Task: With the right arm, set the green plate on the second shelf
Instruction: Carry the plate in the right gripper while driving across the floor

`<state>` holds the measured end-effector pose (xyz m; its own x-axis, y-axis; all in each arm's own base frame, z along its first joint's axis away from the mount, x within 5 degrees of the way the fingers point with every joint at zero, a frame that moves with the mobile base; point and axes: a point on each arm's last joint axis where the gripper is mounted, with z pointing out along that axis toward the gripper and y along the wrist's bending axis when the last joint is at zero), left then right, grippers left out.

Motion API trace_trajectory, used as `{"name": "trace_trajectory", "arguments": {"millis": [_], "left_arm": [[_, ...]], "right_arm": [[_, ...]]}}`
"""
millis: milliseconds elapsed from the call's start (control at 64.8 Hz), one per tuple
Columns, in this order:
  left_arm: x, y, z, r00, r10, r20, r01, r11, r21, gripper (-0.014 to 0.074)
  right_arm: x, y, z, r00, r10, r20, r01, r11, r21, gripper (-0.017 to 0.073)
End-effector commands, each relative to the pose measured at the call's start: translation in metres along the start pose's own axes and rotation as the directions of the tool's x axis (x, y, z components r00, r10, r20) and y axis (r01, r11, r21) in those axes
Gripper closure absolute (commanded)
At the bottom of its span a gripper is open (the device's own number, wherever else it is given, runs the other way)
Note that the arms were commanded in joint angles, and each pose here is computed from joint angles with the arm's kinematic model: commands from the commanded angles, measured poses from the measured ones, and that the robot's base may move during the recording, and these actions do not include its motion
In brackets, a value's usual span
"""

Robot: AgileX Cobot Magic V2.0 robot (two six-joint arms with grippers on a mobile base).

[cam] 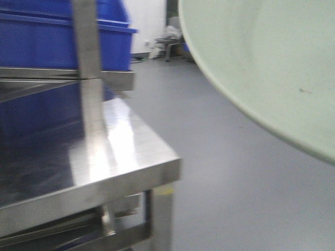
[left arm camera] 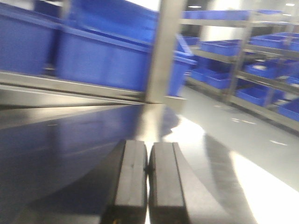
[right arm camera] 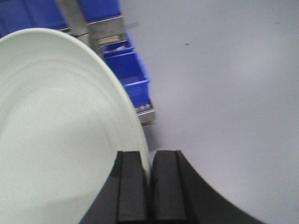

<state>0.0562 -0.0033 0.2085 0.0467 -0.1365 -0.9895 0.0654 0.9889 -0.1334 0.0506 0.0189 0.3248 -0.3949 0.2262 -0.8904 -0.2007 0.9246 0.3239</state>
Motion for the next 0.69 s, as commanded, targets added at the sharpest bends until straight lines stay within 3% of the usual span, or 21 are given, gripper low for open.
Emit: {"name": "trace_trajectory", "arguments": {"millis": [0, 679], "left_arm": [[0.0048, 0.0005, -0.0007, 0.998, -0.012, 0.065, 0.012, 1.0, 0.013, 0.0463], [0.0048, 0.0005, -0.0007, 0.998, -0.012, 0.065, 0.012, 1.0, 0.013, 0.0463]], "right_arm": [[-0.0171, 0.0053, -0.0044, 0.991, 0.011, 0.13, -0.007, 0.999, -0.036, 0.0512], [-0.017, 0.0053, -0.0044, 0.992, 0.011, 0.129, -0.007, 0.999, -0.035, 0.0512]]}}
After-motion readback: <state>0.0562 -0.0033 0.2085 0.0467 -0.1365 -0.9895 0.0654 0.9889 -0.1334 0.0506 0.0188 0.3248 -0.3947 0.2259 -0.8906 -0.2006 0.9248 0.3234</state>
